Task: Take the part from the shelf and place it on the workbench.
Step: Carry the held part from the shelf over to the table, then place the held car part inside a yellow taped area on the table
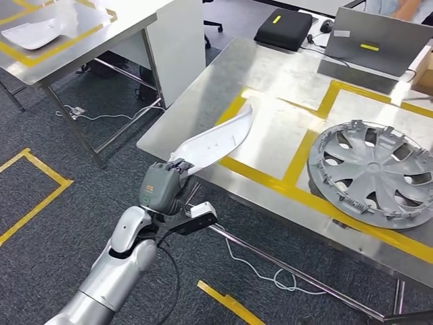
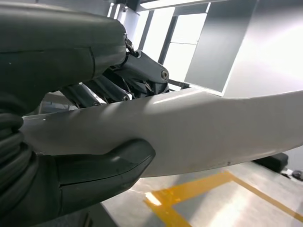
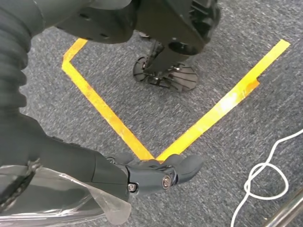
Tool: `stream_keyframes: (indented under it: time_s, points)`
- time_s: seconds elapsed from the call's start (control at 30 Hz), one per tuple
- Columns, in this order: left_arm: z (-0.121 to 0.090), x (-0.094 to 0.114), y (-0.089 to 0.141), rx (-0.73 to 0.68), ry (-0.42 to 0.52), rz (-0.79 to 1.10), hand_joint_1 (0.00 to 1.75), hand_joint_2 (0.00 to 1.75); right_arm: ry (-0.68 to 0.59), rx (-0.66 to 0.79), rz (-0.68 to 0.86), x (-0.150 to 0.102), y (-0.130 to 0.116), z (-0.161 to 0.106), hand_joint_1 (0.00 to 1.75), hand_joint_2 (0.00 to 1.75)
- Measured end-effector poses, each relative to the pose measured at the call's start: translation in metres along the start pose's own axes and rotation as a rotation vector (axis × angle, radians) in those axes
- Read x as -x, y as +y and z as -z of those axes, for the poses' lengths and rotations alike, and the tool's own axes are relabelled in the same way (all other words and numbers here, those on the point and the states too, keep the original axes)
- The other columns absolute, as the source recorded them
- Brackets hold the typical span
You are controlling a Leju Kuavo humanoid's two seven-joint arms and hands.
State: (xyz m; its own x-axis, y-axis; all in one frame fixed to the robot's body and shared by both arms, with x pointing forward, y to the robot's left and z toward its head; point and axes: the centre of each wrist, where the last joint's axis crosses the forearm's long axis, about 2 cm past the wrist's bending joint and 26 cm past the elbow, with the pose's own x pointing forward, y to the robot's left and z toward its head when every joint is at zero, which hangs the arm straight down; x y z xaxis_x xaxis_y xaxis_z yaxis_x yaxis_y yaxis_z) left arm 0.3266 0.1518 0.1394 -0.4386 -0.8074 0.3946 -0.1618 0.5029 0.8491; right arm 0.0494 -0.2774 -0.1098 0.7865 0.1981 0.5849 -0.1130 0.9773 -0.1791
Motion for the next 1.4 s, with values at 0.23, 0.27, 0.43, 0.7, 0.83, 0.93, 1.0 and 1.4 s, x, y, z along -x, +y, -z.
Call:
stream_keyframes:
  time_s: [0.23,0.27,0.43,0.7,0.83,0.93,1.0,1.4]
  points:
    - [0.004,0.003,-0.003,0.025,0.025,0.031,1.75,1.75,-0.016,-0.006,0.013,-0.001,0.001,0.000,0.00,1.75]
    - [0.003,0.004,-0.004,0.032,0.029,0.033,1.75,1.75,-0.016,-0.006,0.014,0.000,0.001,0.000,0.00,1.75]
    - [0.005,0.006,-0.004,0.041,0.040,0.050,1.75,1.75,-0.019,-0.010,0.024,0.000,0.003,-0.001,0.00,1.75]
    - [0.022,0.014,0.000,0.057,0.144,0.131,1.75,1.75,-0.021,-0.001,0.062,0.007,0.005,-0.005,0.00,1.75]
    - [0.026,0.026,-0.002,0.099,0.209,0.174,1.75,1.75,-0.011,-0.002,0.078,0.011,0.005,-0.007,0.00,1.75]
    - [0.033,0.032,0.000,0.106,0.234,0.197,1.75,1.75,-0.011,0.003,0.090,0.012,0.004,-0.007,0.00,1.75]
    - [0.037,0.035,0.002,0.107,0.244,0.204,1.75,1.75,-0.013,0.004,0.094,0.011,0.003,-0.007,0.00,1.75]
    - [0.044,0.049,0.003,0.161,0.311,0.230,1.75,1.75,-0.026,0.004,0.111,0.013,0.003,-0.008,0.00,1.75]
